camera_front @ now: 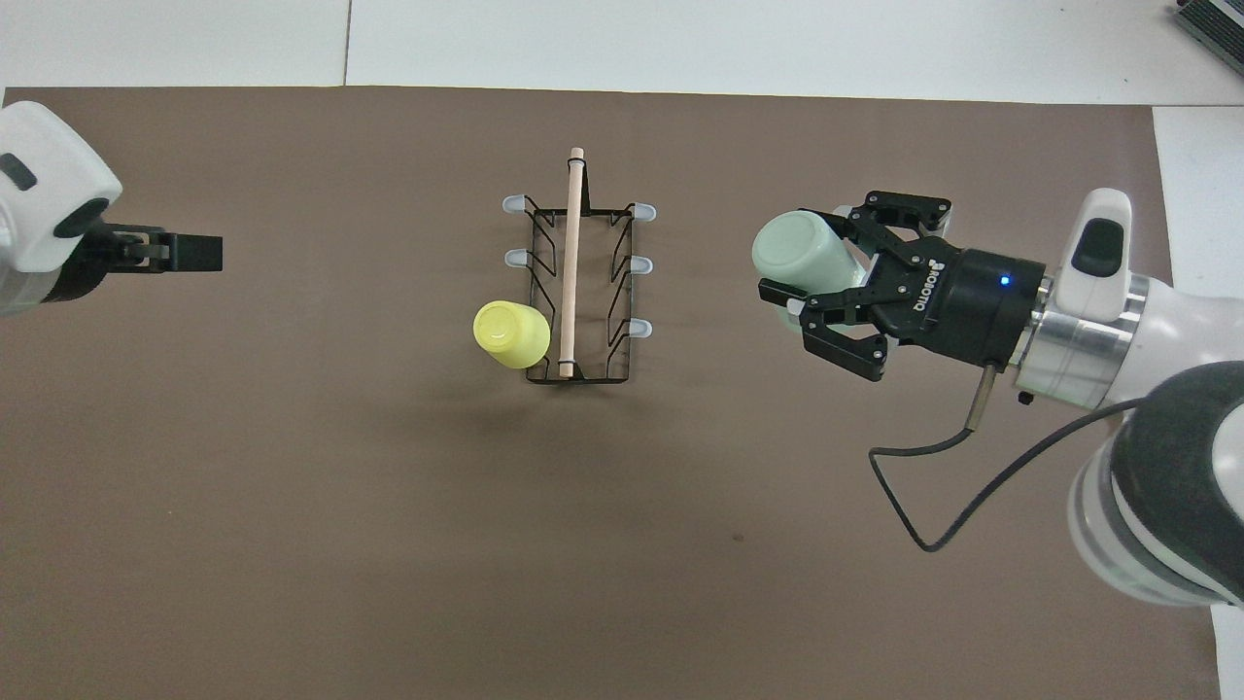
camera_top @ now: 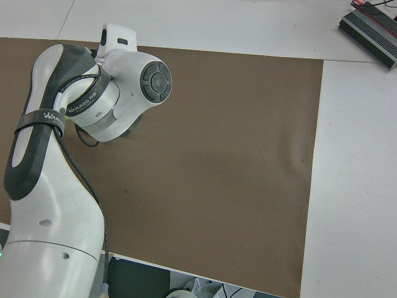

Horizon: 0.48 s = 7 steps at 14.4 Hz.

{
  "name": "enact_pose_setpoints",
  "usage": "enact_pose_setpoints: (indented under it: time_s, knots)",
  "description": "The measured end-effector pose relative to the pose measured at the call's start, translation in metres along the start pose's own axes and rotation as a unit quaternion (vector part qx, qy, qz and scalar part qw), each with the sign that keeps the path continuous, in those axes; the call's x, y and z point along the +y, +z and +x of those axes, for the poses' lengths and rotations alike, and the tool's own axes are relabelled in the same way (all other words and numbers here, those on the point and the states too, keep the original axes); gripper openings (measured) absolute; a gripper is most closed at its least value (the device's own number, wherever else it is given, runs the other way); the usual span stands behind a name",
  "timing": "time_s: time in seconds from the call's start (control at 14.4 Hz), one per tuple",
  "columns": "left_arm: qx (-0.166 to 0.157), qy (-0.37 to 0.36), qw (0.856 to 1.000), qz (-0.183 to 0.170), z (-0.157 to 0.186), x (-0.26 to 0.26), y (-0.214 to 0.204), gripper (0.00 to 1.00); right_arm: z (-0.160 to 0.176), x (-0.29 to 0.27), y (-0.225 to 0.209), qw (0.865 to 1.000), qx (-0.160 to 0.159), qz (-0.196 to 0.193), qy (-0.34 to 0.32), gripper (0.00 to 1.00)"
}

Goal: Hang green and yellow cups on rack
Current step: 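Withdraw the left gripper while the right gripper carries the green cup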

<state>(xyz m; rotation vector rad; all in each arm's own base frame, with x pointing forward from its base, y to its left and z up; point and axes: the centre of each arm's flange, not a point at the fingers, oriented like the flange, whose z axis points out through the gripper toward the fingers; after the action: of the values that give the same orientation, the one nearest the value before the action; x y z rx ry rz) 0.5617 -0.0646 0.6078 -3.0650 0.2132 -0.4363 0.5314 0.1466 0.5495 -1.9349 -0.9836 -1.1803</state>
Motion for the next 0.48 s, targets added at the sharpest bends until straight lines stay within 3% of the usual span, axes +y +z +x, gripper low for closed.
enact_pose_setpoints:
  time_s: [0.28, 0.48]
  knots:
    - [-0.032, 0.014, 0.999, -0.004, 0.007, -0.008, -0.021, 1.0, -0.02, -0.018, 0.024, 1.0, 0.028, -0.006, -0.008, 0.68]
    - [-0.05, 0.035, 0.998, -0.005, 0.009, -0.016, -0.023, 1.0, -0.046, -0.022, 0.045, 0.997, 0.082, -0.01, -0.007, 0.68]
